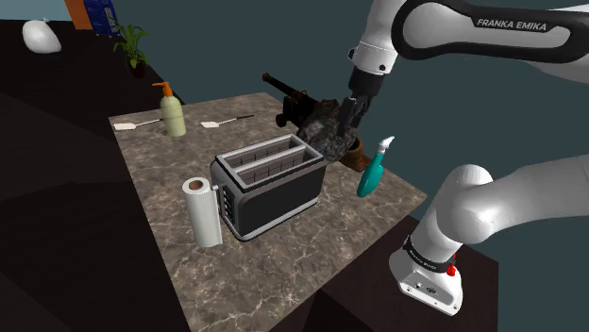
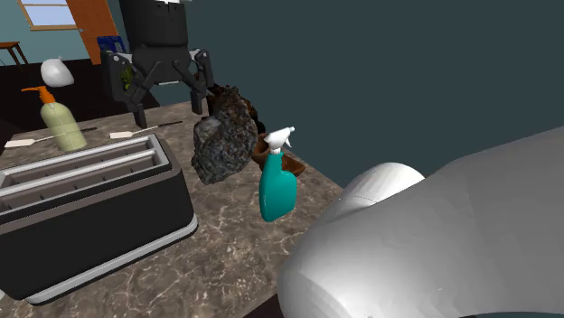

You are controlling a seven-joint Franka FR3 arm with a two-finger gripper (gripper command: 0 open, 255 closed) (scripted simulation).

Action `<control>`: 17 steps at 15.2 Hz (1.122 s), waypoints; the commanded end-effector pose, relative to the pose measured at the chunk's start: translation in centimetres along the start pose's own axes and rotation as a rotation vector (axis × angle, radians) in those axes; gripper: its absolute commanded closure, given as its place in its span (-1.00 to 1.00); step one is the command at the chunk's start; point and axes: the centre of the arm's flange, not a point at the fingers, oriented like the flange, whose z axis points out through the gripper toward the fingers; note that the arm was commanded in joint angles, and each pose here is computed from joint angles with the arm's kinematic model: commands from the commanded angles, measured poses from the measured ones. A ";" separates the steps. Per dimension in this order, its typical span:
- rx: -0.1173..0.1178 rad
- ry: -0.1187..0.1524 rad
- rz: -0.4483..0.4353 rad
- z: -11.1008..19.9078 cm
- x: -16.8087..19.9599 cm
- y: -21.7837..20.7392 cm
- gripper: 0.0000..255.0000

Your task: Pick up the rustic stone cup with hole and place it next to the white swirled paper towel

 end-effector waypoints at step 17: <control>-0.298 -0.083 0.162 10.7 5.8 13.6 -1.00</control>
